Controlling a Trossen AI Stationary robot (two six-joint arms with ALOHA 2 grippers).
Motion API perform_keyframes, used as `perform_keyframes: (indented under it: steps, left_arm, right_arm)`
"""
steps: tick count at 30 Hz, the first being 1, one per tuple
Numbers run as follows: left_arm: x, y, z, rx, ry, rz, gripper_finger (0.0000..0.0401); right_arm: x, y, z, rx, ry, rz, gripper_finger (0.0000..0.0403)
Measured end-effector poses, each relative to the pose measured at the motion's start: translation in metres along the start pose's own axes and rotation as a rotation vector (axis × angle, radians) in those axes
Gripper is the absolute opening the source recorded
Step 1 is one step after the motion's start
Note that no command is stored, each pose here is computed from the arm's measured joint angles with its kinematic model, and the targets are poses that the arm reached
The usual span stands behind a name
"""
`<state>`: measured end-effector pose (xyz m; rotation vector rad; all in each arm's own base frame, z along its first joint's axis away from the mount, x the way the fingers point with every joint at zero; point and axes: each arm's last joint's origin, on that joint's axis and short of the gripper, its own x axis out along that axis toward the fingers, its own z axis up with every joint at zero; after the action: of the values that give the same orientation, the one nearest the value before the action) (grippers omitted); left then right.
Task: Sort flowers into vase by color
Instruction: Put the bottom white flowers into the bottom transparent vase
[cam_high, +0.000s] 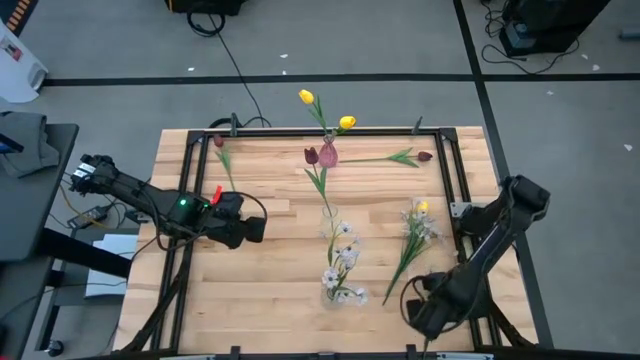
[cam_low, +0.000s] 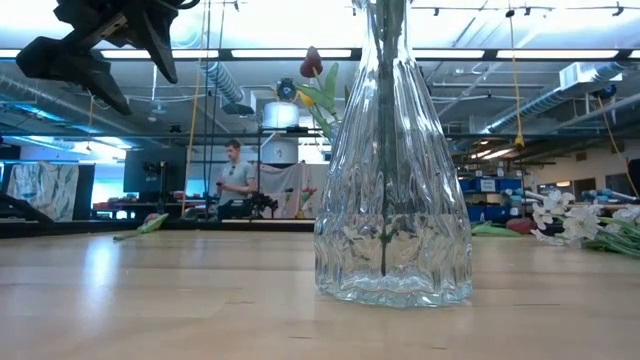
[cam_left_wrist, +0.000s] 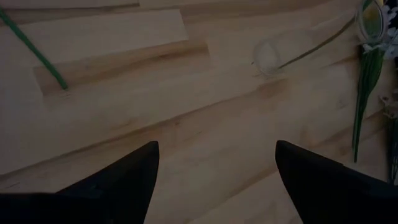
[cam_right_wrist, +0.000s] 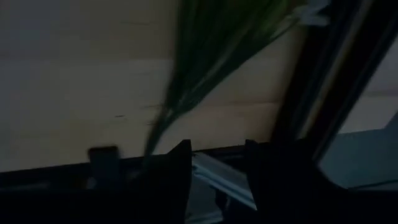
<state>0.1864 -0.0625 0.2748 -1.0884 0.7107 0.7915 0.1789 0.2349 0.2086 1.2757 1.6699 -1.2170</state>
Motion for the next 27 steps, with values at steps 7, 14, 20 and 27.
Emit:
perform_keyframes:
  steps: [7,14,20,27]
  left_arm:
    - [0.000,0.000,0.000,0.007,0.008,0.001,0.0325]
    - [0.000,0.000,-0.001,0.027,0.054,0.004,0.0325]
    - [0.000,0.000,-0.003,0.027,0.122,0.008,0.0325]
    - [-0.001,0.000,-0.005,0.025,0.173,0.006,0.0325]
  right_arm:
    - [0.018,0.023,-0.018,0.021,0.003,-0.061,0.0157]
    - [0.033,0.033,-0.026,0.042,-0.019,-0.091,0.0151]
    - [0.044,0.043,-0.021,0.080,-0.059,-0.088,0.0150]
    - [0.058,0.051,-0.016,0.086,-0.088,-0.078,0.0150]
